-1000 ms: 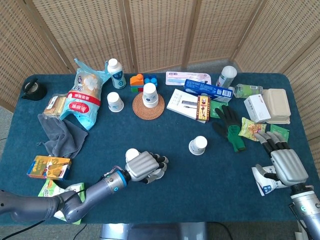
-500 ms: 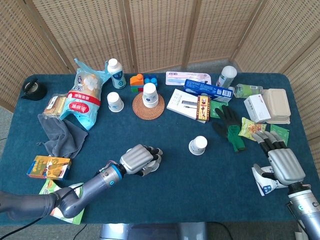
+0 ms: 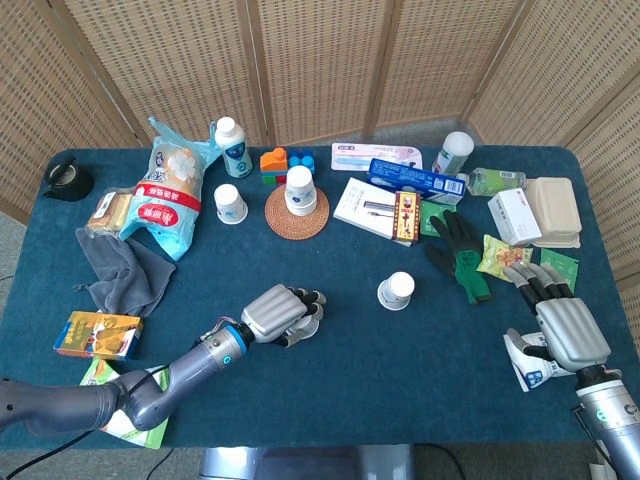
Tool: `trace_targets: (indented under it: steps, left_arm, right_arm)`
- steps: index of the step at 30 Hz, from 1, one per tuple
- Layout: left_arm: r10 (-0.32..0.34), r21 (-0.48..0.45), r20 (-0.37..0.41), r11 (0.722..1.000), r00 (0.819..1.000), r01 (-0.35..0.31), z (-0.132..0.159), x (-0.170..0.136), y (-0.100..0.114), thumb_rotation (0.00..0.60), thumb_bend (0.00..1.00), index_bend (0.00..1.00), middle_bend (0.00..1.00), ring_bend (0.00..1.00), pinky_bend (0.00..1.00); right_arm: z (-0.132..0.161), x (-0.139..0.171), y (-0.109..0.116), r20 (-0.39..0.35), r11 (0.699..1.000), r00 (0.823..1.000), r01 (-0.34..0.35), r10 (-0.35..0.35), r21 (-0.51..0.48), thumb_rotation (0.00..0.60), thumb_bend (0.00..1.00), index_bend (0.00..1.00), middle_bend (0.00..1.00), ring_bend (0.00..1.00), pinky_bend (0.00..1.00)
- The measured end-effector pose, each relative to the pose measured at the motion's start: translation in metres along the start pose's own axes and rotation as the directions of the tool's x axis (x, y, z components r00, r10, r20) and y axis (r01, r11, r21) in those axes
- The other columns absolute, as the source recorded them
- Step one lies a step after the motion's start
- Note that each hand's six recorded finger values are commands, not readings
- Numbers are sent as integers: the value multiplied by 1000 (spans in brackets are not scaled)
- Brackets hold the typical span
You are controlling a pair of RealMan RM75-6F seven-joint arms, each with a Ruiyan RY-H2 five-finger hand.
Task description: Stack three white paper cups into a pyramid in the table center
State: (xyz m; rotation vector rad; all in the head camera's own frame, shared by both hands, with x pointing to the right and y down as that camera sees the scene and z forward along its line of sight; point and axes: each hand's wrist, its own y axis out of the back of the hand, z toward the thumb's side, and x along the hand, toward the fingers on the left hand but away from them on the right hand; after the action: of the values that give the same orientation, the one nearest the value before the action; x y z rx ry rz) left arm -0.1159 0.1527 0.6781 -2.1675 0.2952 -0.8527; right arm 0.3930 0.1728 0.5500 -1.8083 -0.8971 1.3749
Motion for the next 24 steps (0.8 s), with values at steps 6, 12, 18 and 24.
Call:
trace_targets:
  steps: [6, 12, 18, 24]
  left_arm:
    - [0, -1, -2, 1000, 1000, 0, -1, 4, 0, 600, 477, 347, 249, 347, 524]
    - [-2, 7, -11, 1000, 1000, 2, -5, 5, -2, 600, 477, 344, 244, 343, 518]
    - [-2, 10, -14, 1000, 1000, 2, -6, 6, -2, 600, 476, 334, 236, 321, 495]
    - [-13, 16, -15, 1000, 1000, 13, -7, 6, -4, 600, 476, 327, 225, 315, 487]
  right_arm:
    - [-1, 0, 0, 3, 1000, 1000, -3, 3, -1, 600, 374, 0, 0, 0, 86]
    - [-2, 0, -1, 7, 1000, 1000, -3, 3, -3, 600, 374, 0, 0, 0, 86]
    - [-1, -1, -1, 5, 1000, 1000, -3, 3, -4, 600, 374, 0, 0, 0, 86]
    - [-1, -1, 0, 6, 1000, 1000, -1, 2, -5, 600, 374, 0, 0, 0, 86]
